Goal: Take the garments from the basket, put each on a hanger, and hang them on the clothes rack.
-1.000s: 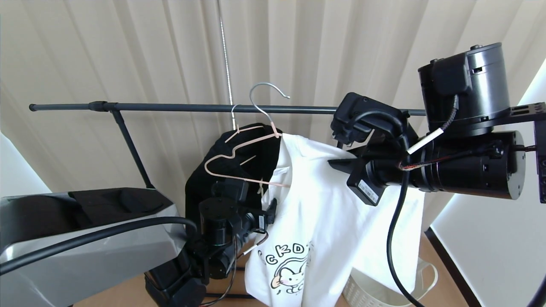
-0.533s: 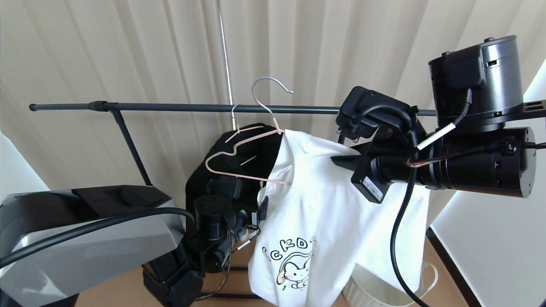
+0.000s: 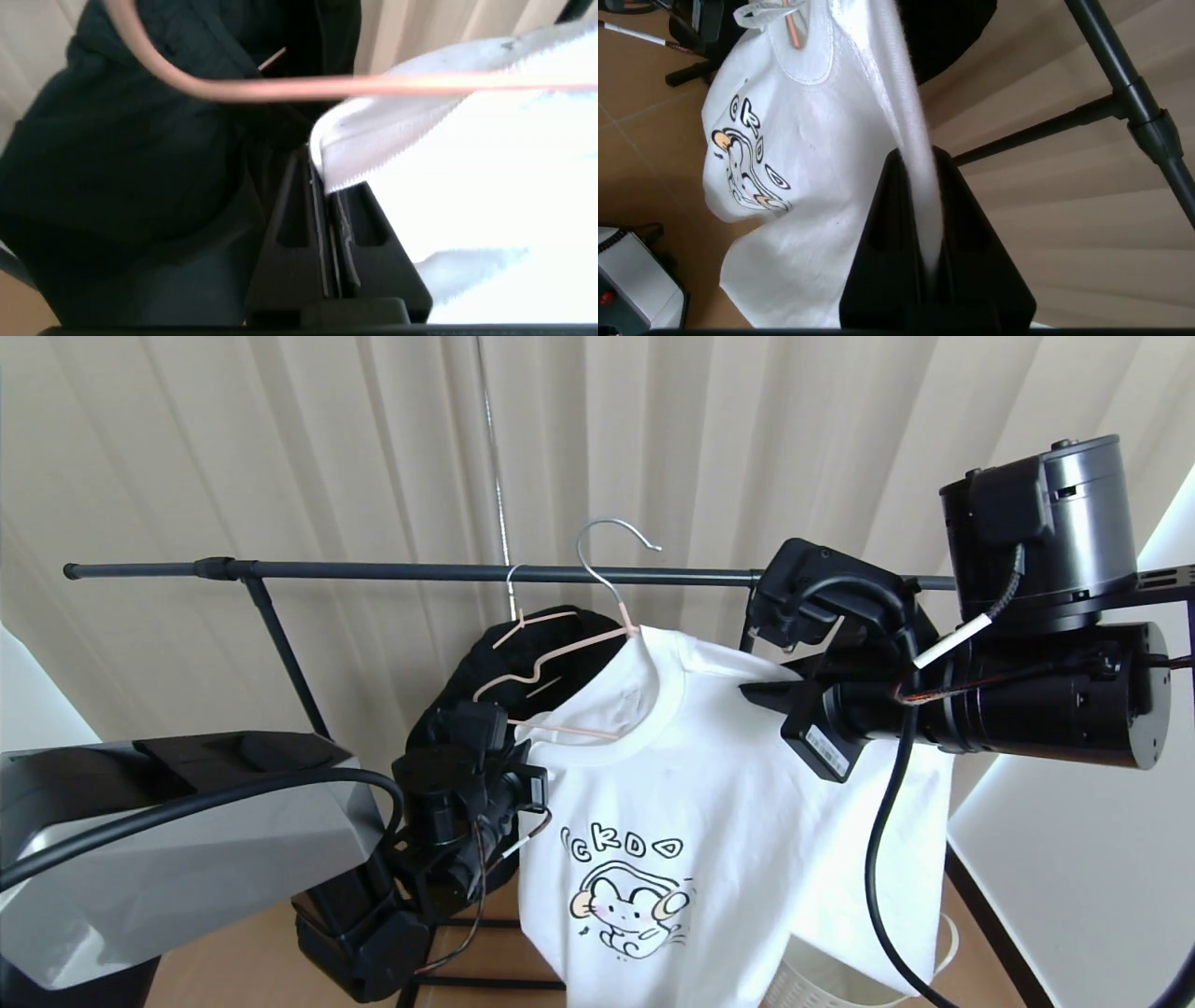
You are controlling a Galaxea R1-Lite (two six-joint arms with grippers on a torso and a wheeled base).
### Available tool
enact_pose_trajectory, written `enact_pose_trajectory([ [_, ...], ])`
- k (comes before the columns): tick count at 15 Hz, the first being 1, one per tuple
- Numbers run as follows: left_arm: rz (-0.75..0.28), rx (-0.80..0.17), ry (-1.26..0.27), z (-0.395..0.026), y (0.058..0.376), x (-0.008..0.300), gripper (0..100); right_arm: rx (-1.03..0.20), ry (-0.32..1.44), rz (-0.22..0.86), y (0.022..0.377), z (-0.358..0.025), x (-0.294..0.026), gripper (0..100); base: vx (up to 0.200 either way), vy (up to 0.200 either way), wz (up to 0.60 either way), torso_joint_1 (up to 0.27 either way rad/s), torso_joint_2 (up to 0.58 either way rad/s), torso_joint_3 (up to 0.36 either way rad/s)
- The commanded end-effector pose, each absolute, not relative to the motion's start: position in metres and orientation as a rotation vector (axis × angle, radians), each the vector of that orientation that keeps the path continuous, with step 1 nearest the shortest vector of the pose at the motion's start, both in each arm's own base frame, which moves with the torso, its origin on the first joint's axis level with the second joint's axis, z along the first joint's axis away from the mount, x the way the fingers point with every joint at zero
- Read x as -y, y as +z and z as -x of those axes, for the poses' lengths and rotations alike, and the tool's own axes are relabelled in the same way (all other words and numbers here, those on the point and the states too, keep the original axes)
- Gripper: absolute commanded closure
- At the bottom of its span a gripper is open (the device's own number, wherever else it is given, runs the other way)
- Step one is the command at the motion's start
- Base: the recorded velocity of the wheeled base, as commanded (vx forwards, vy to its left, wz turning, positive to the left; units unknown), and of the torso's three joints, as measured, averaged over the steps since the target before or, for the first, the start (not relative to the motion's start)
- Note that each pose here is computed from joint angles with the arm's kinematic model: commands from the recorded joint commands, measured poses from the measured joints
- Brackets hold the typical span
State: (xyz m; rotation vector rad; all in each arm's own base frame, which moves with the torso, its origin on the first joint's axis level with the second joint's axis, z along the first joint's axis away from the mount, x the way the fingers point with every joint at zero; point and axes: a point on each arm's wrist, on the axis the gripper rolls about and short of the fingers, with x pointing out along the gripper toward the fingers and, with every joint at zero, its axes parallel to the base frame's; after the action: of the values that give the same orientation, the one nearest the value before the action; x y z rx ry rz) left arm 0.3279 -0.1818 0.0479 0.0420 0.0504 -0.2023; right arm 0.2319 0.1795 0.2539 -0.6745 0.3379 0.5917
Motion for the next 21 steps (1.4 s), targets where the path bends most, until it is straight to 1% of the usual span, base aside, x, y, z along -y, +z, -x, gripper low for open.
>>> enact_pose_trajectory([
  [1, -0.033, -0.031, -0.192, -0.329, 0.056, 0.178, 100, -0.364, 0.584, 0.68, 0.248, -0.235, -0.176, 100, 0.0, 0.0, 0.0, 0.0, 0.0, 0.0],
  [4, -0.033, -0.022, -0.174, -0.332, 0.061, 0.171, 100, -0.388, 0.563, 0.678, 0.24, -0.237, -0.168, 100, 0.0, 0.0, 0.0, 0.0, 0.0, 0.0],
  [9, -0.043, -0.017, -0.154, -0.336, 0.061, 0.164, 100, -0.373, 0.524, 0.659, 0.226, -0.241, -0.158, 100, 0.0, 0.0, 0.0, 0.0, 0.0, 0.0],
  [11, -0.043, -0.017, -0.14, -0.339, 0.061, 0.16, 100, -0.378, 0.511, 0.654, 0.226, -0.241, -0.152, 100, 0.0, 0.0, 0.0, 0.0, 0.0, 0.0],
  [14, -0.041, -0.017, -0.161, -0.341, 0.061, 0.157, 100, -0.38, 0.494, 0.648, 0.227, -0.24, -0.145, 100, 0.0, 0.0, 0.0, 0.0, 0.0, 0.0],
  [18, -0.047, -0.012, -0.14, -0.346, 0.062, 0.149, 100, -0.383, 0.489, 0.648, 0.226, -0.236, -0.141, 100, 0.0, 0.0, 0.0, 0.0, 0.0, 0.0],
  [21, -0.047, -0.004, -0.164, -0.346, 0.065, 0.147, 100, -0.39, 0.469, 0.65, 0.226, -0.237, -0.136, 100, 0.0, 0.0, 0.0, 0.0, 0.0, 0.0],
])
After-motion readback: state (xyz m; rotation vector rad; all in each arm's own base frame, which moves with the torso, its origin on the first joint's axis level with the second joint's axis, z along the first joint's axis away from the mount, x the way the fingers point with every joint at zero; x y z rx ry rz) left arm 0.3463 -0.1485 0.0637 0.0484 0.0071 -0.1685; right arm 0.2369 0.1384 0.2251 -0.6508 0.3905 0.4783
